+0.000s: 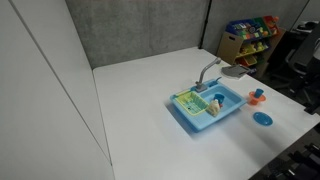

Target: Put the blue cup on the blue plate

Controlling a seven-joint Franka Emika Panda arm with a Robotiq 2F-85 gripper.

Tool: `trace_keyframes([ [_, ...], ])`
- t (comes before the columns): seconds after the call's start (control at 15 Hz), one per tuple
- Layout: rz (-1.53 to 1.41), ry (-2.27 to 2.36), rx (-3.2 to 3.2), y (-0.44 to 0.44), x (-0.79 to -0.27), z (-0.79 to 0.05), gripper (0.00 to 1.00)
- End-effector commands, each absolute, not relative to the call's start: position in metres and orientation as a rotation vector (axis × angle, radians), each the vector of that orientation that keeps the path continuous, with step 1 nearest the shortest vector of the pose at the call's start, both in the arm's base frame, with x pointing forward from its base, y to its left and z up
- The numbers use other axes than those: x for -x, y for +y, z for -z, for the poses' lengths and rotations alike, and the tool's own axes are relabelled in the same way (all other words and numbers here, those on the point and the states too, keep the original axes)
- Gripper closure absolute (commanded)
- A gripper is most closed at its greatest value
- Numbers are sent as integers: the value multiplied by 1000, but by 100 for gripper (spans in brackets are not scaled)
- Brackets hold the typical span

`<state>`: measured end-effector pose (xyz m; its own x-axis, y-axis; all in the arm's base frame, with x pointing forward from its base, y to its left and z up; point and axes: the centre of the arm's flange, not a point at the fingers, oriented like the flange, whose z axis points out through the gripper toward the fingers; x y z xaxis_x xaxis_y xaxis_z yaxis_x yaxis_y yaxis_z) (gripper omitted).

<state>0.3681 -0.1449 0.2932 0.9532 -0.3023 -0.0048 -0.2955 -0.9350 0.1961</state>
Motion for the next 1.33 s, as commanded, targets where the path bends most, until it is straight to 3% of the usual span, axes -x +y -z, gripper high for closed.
trace_keyframes([
  [0.0, 68, -510, -2906, -160, -378, -260, 0],
  [0.67, 174, -681, -2897, -200, -406, -199, 0],
  [1.27, 189, -859, -2885, -229, -472, -174, 0],
])
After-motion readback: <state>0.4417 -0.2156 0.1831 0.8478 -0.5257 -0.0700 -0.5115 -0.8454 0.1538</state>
